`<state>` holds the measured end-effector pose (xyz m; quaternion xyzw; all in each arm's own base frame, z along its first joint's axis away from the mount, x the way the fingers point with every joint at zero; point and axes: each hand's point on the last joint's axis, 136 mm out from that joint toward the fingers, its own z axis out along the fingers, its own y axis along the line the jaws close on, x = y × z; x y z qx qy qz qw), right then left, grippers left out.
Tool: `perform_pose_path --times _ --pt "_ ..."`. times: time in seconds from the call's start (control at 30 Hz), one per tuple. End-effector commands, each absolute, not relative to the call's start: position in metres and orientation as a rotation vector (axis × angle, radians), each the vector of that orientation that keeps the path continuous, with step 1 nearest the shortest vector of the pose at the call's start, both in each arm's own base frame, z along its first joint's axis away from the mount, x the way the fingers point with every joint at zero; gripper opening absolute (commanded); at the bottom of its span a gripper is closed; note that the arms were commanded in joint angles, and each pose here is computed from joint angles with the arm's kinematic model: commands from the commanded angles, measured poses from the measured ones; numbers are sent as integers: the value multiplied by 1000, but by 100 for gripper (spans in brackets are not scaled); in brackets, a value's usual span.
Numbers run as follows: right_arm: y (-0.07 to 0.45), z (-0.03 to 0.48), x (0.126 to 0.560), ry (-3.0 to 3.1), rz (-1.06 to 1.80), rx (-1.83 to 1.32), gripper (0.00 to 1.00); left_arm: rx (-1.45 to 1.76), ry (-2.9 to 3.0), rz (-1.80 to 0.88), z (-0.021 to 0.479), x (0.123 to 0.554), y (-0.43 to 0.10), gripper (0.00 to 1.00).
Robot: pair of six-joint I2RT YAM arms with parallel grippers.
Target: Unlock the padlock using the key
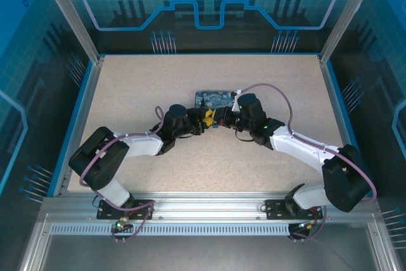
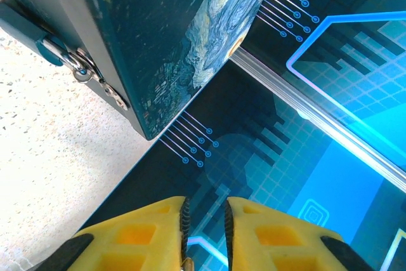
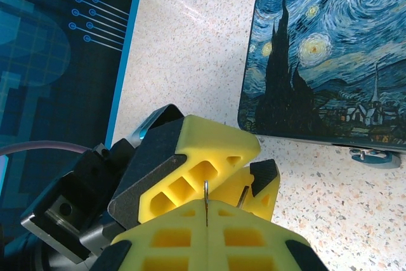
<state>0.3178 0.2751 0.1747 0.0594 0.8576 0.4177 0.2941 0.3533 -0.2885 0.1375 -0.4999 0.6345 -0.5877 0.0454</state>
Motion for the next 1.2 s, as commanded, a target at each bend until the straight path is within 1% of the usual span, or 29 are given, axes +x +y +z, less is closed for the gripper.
perform_pose_path --times 0.0,0.37,0.47,0.57,0.6,0.63,0.67,0.7,0.73,0.87,0.93,1.03,1.17 --pt "272 176 316 2277 1105 171 0 -1589 1875 -1861 147 358 -294 21" --pt "268 173 317 2281 1093 193 0 -1590 1878 -1856 145 360 -295 6" --pt "266 172 317 2284 1088 202 0 -1563 1881 -1850 147 361 -295 0" --pt "260 172 316 2285 1073 218 1 -1501 1893 -1834 151 362 -295 0" --pt "256 172 316 2285 1066 229 10 -1469 1896 -1827 154 363 -295 0" --pt "251 171 315 2285 1054 247 28 -1425 1903 -1813 156 364 -294 0" --pt "245 170 314 2284 1041 263 42 -1389 1916 -1794 158 365 -293 0" --pt "238 169 312 2284 1025 283 52 -1344 1932 -1765 160 366 -290 0" --pt "231 169 310 2281 1015 303 59 -1264 1954 -1723 163 367 -288 0" --pt "212 172 306 2276 1029 337 67 -937 2012 -1544 182 375 -274 0" --pt "209 178 306 2276 1048 323 68 -752 2036 -1447 193 378 -270 0" --pt "208 188 308 2254 1102 311 69 -478 1995 -1363 217 379 -271 0" --pt "215 202 315 2205 1223 332 68 -314 1915 -1207 241 380 -259 0"
